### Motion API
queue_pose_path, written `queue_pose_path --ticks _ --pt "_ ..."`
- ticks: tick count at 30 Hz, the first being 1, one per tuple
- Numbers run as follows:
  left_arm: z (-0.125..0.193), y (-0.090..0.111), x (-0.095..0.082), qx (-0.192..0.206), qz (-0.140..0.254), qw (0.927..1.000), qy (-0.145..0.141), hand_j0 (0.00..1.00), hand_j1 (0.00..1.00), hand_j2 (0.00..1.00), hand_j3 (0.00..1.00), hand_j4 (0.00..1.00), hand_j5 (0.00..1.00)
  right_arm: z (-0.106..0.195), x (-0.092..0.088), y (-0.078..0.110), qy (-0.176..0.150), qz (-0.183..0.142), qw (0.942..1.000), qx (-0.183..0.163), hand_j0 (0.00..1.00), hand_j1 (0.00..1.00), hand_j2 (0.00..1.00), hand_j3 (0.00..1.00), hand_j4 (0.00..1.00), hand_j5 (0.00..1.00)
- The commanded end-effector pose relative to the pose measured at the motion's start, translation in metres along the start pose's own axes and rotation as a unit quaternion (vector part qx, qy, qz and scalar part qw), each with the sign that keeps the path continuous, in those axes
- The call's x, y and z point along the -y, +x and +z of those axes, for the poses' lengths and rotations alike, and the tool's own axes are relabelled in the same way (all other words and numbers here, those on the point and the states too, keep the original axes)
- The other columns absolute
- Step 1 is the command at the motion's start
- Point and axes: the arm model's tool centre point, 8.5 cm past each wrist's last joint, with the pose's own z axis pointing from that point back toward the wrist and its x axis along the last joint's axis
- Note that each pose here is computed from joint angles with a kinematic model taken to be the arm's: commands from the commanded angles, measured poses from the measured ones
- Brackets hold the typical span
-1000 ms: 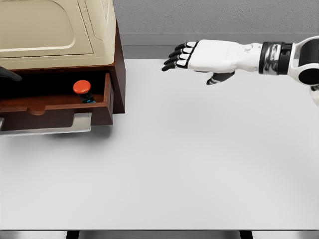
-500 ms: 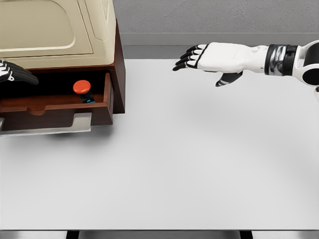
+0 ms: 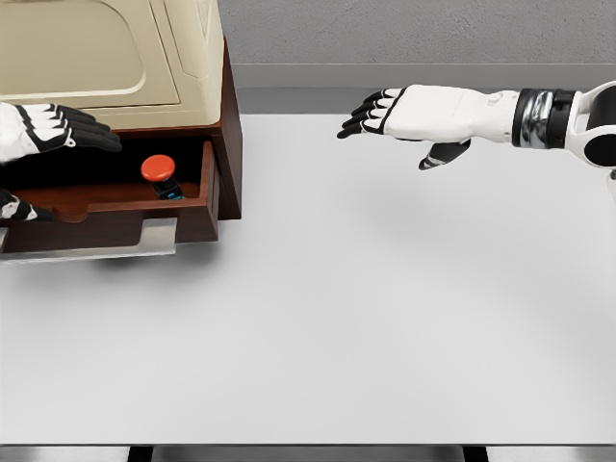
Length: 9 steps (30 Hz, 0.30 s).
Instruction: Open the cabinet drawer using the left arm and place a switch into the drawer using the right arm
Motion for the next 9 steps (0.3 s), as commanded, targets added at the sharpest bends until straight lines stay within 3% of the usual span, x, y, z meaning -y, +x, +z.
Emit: queue_pose_path --ticks 1,9 --pt "-0.0175 -0.0016 0.0159 0.010 -0.003 0.9999 0.003 0.94 0.94 0.94 0.94 0.94 0.94 0.0005 0.0005 -0.0003 -0.002 -0.002 1.0000 -0.001 1.00 1.00 1.00 1.00 1.00 1.00" --pt "-0.0193 -0.0017 0.0173 0.011 -0.005 0.9999 0.002 0.94 0.94 0.94 0.94 0.94 0.94 0.0005 0.0005 -0.0003 -0.002 -0.002 1.0000 -0.001 1.00 1.00 1.00 1.00 1.00 1.00"
